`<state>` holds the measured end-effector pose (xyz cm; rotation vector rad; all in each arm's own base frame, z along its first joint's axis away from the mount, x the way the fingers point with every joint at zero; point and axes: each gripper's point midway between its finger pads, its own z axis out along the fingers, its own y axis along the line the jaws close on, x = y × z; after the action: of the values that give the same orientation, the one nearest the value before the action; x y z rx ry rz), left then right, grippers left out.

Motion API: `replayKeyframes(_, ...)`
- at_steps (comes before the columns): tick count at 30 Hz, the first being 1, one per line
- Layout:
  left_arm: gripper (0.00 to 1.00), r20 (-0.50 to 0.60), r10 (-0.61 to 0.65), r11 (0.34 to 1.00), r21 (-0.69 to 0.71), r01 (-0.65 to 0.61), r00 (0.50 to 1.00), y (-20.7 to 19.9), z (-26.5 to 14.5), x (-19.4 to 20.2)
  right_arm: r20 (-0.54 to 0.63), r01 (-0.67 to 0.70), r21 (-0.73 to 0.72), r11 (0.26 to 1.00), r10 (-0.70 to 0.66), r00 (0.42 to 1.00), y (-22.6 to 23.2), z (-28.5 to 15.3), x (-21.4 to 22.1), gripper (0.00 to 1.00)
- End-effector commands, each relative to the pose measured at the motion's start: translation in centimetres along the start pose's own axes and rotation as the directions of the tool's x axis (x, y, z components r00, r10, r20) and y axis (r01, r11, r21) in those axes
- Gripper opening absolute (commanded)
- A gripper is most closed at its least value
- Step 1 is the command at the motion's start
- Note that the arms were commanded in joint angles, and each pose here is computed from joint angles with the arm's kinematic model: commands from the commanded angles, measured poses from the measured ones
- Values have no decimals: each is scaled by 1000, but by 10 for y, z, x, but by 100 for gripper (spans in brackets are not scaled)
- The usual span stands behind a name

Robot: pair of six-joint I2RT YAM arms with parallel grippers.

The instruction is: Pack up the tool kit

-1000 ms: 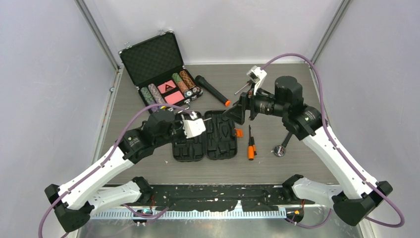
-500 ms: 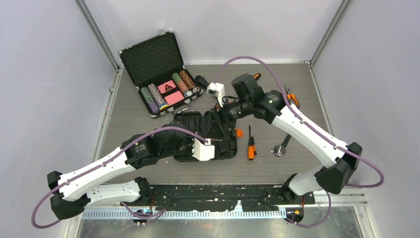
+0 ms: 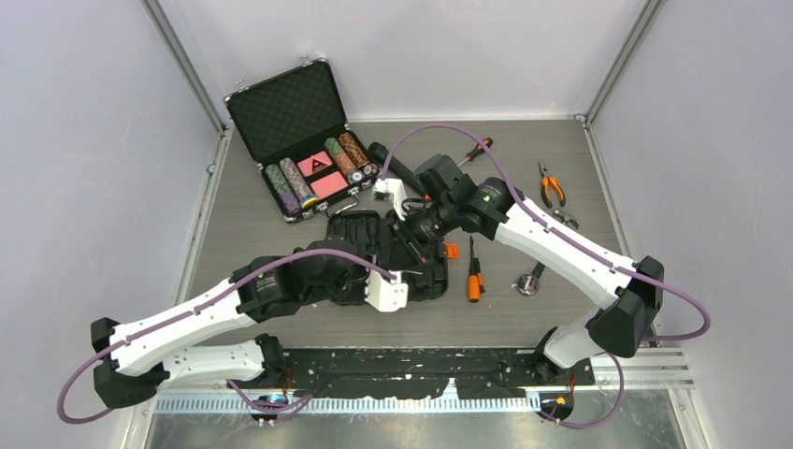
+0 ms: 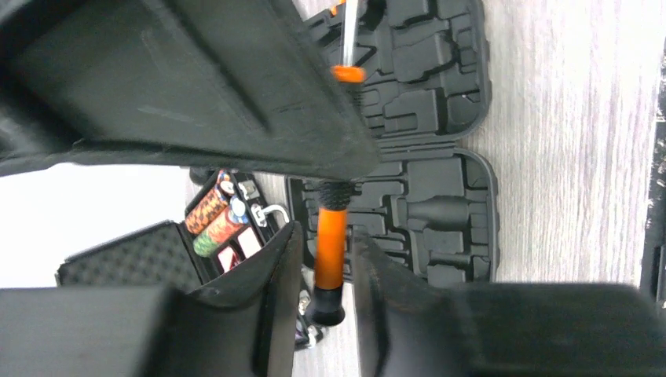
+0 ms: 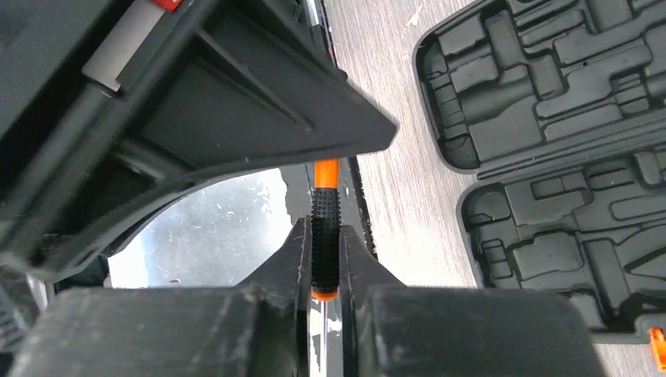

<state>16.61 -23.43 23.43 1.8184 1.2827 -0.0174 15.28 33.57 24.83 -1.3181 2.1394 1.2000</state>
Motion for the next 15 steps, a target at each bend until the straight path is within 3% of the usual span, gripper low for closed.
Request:
replayKeyframes(1, 43, -16, -67, 988, -141, 64, 998, 26, -3, 0, 48, 18, 52, 998, -20, 999, -5, -4, -9, 6)
replayKeyframes(5, 78, 2, -200, 937, -292, 192, 980, 49, -8, 4, 105, -37, 144, 989, 22, 994, -19, -5, -17, 5)
replayKeyframes(9, 92, 106, -421, 817, -387, 428, 901, 68, -21, 10, 235, -133, 235, 963, 76, 969, -38, -5, -29, 6)
replayKeyframes(12, 98, 250, -593, 653, -408, 639, 766, 79, -36, 10, 399, -231, 273, 934, 108, 911, -53, -8, -39, 5)
replayKeyframes(15, 99, 424, -749, 385, -346, 855, 509, 85, -45, 11, 517, -326, 247, 912, 161, 841, -59, -11, -45, 5)
